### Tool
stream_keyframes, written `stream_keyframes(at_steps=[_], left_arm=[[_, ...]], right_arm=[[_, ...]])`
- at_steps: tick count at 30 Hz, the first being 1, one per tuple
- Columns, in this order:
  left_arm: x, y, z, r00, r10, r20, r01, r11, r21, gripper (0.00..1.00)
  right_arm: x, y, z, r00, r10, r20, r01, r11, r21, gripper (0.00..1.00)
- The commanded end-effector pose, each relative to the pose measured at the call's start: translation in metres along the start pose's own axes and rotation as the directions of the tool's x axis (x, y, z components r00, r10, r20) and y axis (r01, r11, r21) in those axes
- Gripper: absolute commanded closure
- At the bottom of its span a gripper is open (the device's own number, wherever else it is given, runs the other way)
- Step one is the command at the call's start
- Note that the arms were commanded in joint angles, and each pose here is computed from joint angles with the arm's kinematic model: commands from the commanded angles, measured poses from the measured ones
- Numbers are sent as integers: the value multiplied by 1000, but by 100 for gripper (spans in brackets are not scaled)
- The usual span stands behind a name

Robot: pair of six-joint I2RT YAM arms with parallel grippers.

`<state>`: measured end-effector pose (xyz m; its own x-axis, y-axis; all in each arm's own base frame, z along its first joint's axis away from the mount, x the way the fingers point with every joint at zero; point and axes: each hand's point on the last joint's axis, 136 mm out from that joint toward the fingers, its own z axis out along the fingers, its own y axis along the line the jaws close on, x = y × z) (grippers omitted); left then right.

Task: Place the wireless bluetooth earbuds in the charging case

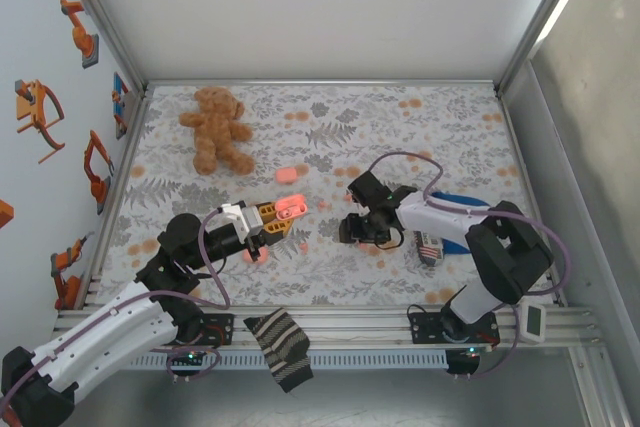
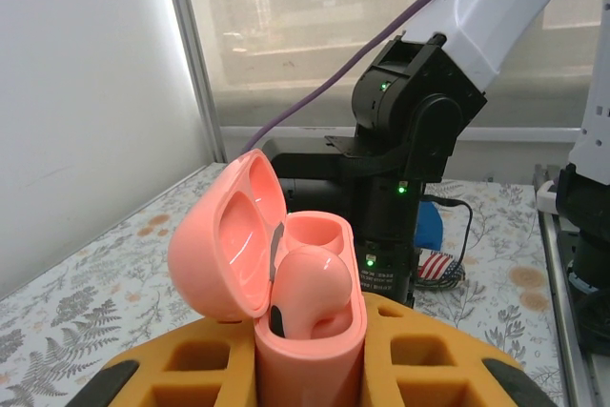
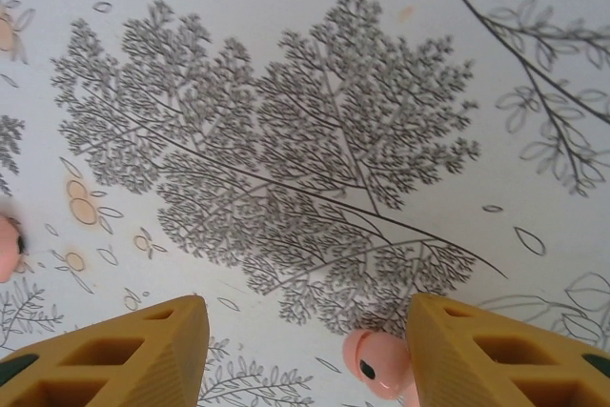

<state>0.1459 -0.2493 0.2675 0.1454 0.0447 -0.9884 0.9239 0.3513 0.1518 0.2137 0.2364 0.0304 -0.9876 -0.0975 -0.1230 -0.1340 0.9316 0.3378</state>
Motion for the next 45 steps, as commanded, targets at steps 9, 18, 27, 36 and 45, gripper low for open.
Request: stream_keyframes(at_steps=[9, 18, 27, 36, 45], left_arm=[[-2, 1, -2, 1000, 27, 8, -27, 1000, -10, 100], [-2, 1, 0, 1000, 22, 7, -22, 1000, -8, 100], [-2, 2, 0, 1000, 24, 5, -23, 1000, -10, 100], [-1, 2, 0, 1000, 24, 2, -24, 1000, -10, 100], [-1, 2, 0, 1000, 24, 2, -24, 1000, -12, 100]], right_arm=[[2, -18, -17, 997, -69, -17, 70, 987, 147, 44], [5, -17, -7, 997, -68, -46, 74, 987, 142, 51], [7, -18, 3, 994, -79, -76, 90, 983, 157, 54], [14, -21, 8, 986, -109, -124, 133, 968, 213, 61], [18, -23, 8, 982, -124, -146, 157, 958, 239, 67]])
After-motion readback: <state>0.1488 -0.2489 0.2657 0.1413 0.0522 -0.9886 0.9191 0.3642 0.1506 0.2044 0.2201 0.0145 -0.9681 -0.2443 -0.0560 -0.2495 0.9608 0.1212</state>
